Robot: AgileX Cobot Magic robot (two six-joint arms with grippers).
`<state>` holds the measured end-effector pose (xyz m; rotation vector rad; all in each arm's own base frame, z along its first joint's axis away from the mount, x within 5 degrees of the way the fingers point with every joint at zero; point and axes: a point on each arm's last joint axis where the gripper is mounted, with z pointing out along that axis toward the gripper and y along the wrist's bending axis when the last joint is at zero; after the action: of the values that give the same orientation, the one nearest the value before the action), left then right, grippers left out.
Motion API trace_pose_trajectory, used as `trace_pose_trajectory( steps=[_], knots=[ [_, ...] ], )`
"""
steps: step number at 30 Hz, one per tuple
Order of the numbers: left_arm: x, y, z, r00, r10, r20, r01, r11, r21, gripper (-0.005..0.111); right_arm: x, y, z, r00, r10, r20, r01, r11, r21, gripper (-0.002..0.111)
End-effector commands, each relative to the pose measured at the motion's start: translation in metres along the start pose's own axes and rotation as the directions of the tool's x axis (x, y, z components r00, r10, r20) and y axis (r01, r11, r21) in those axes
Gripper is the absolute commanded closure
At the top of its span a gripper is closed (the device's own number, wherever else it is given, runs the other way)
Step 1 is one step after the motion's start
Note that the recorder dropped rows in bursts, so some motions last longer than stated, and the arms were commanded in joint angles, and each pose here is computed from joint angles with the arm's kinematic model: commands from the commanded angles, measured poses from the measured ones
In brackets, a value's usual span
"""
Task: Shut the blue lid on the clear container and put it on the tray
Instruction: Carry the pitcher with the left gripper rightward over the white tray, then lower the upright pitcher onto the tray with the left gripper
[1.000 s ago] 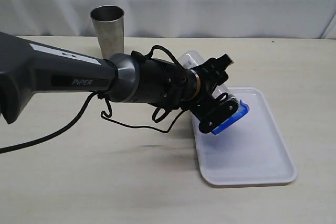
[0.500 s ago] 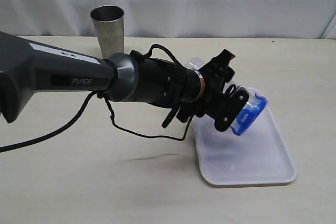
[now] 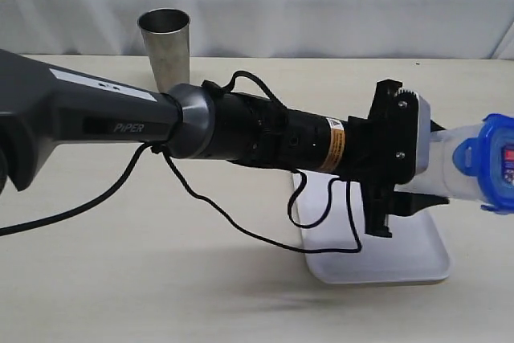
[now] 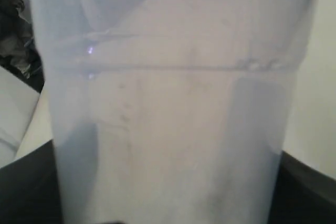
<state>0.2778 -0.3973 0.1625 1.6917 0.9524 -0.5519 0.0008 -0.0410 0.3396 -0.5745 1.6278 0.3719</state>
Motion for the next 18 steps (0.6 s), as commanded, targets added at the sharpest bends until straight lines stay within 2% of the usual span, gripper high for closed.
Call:
trace_pose_trajectory(
  steps=[1,4,7,12,14,16,18],
  knots=[
    [-0.007,0.001,0.007,0.944,-0.24,0.227,0.254,0.967,-0.033,0.107,0.002,0.0,0.001,1.0,-0.003,-0.005,0.003,1.0,0.008,0.104],
    [0.0,0.0,0.011,0.881,-0.344,0.325,0.382,0.922,-0.059,0.107,0.002,0.001,0.001,1.0,0.006,-0.006,-0.006,1.0,-0.004,0.104],
    [0.013,-0.001,0.015,0.801,-0.446,0.399,0.518,0.85,-0.091,0.107,0.002,0.001,0.001,1.0,0.009,-0.007,-0.009,1.0,-0.008,0.104],
    [0.044,-0.006,0.021,0.644,-0.598,0.478,0.72,0.684,-0.115,0.107,0.002,0.001,0.001,1.0,0.008,-0.013,-0.009,1.0,-0.007,0.104],
    [0.058,-0.009,0.022,0.593,-0.643,0.484,0.768,0.632,-0.102,0.107,0.003,0.001,0.001,1.0,0.008,-0.017,-0.009,1.0,-0.006,0.104],
    [0.071,-0.012,0.025,0.576,-0.671,0.467,0.784,0.616,-0.083,0.107,0.003,0.001,0.001,1.0,0.008,-0.025,-0.008,1.0,-0.005,0.104],
    [0.08,-0.009,0.026,0.573,-0.678,0.461,0.783,0.619,-0.063,0.107,0.004,0.001,0.001,1.0,0.008,-0.03,-0.008,1.0,-0.004,0.104]
  ],
)
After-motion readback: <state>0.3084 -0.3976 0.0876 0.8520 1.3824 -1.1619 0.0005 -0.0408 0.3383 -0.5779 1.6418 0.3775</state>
